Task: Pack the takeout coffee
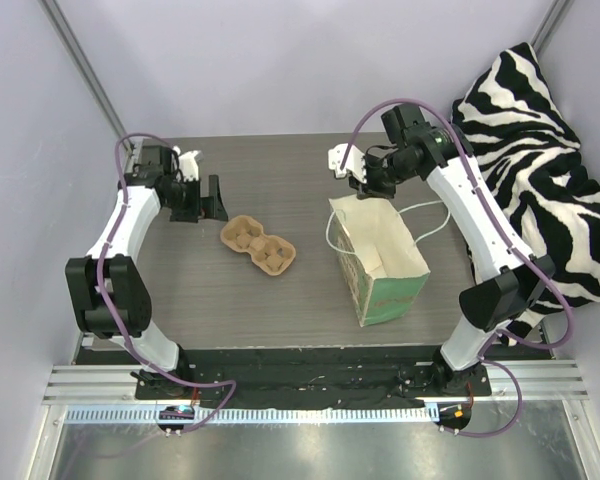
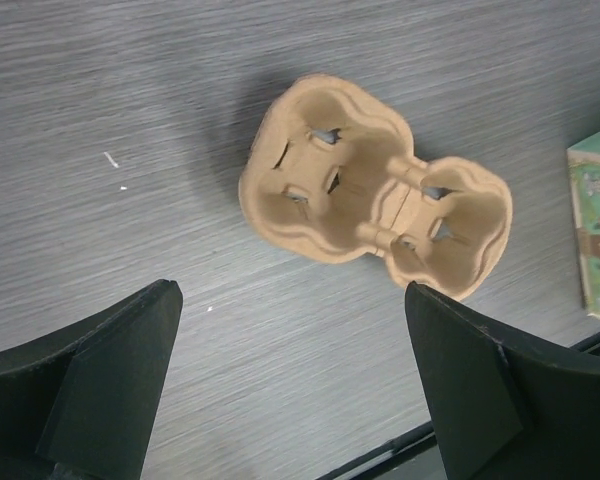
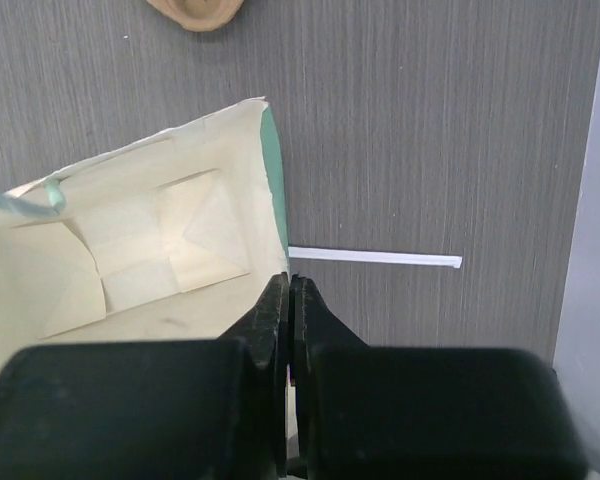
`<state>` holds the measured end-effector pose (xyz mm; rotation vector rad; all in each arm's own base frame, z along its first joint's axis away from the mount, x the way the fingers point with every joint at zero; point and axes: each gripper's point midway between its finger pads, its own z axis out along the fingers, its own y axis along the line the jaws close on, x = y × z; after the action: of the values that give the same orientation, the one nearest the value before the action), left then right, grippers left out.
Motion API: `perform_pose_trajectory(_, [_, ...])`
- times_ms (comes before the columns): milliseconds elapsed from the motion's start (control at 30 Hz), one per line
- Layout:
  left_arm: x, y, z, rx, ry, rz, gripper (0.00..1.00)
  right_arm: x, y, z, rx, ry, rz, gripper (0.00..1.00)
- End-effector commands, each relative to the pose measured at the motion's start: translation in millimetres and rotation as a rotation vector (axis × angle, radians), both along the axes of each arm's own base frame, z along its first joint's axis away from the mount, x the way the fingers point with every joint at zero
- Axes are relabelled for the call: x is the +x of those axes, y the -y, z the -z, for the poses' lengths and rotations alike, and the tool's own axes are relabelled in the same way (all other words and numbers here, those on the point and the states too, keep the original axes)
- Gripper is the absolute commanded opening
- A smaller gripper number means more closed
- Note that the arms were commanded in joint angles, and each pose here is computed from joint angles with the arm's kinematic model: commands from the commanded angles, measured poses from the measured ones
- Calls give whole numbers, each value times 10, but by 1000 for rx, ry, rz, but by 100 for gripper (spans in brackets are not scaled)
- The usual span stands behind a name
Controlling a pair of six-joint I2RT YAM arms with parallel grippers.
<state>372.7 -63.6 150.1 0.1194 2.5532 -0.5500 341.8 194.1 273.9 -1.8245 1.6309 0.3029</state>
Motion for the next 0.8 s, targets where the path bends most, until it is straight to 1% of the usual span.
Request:
perform_pose_trajectory(0, [144,-93,-145,76,72,76,100,52,-31,-240,36,35,42,1])
perform_pose_trajectory(67, [155,-83,-142,73,69,90,100,61,-35,-297,52,26,77,1])
perform_pose_trajectory(133, [180,-63,-179,69,87,117,100,103,-52,-457,86,43,118,1])
perform_pose_trajectory(233, [235,-44,-212,60,101,127,100,113,-77,-524,126,-13,201,1])
perform_pose_trajectory(267, [251,-44,-160,59,84,128,100,102,-82,-512,137,-44,235,1])
perform_pose_trajectory(433, [335,-40,-70,56,47,134,100,-44,-44,-122,76,-184,249,1])
perform_pose_trajectory(500, [359,-14,-18,43,26,146,100,-56,-46,-2,68,-209,254,1])
perform_pose_trajectory(667, [342,48,93,11,-25,169,98,-3,-66,79,65,-227,265,1])
perform_pose_trajectory(733, [328,74,152,6,-46,182,95,31,-70,76,64,-225,273,3])
perform_pose_trajectory(767, [332,81,175,5,-51,182,94,47,-63,76,60,-220,278,8])
